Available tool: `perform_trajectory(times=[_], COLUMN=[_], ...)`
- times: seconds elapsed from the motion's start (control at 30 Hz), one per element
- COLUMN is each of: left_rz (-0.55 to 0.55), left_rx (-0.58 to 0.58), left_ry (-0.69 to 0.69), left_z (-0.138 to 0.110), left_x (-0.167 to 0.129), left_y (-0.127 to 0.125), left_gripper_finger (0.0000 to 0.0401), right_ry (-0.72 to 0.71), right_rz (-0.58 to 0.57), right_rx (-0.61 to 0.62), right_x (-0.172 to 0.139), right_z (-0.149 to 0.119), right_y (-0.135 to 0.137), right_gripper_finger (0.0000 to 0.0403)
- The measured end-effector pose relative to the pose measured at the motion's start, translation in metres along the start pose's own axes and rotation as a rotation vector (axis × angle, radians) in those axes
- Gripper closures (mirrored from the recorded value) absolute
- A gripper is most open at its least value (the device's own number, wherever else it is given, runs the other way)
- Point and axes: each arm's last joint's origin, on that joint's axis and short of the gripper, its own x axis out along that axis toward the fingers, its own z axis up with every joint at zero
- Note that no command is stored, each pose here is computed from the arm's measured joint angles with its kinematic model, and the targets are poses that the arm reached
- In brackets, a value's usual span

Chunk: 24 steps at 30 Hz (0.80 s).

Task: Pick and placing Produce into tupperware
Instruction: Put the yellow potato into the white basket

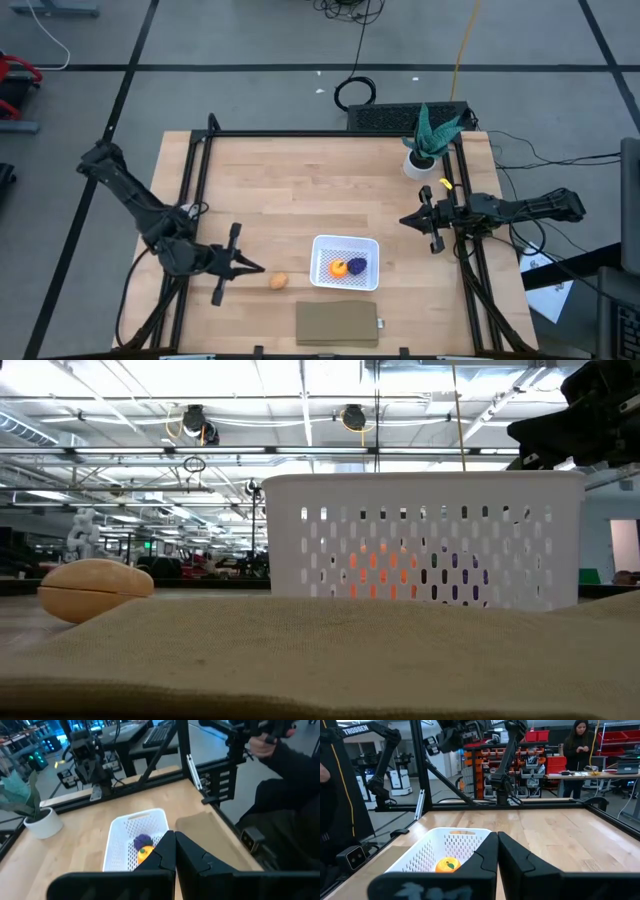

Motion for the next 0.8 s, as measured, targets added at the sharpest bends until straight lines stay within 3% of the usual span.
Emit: perform_trajectory(times=[0.3,0.53,0.8], left_rz=[0.026,0.119,0.162], left_rx=[-0.049,-0.112,-0.071], left_ry=[0.013,0.146,0.289], left_z=[0.038,0.060,0.069], left_x=[-0.003,0.003,0.017], left_y=[0.006,0.014,0.015], left_gripper_finger=[0.0401,0.0401,0.0401], right_ry=[-0.001,0.000,0.000], right_rz=[0.000,0.000,0.000], right_rx=[0.000,0.000,0.004], right_x=[0.000,0.000,0.000], right_z=[0.000,0.000,0.000], right_y=[0.000,0.000,0.000], right_gripper_finger=[0.0403,0.0403,0.0403])
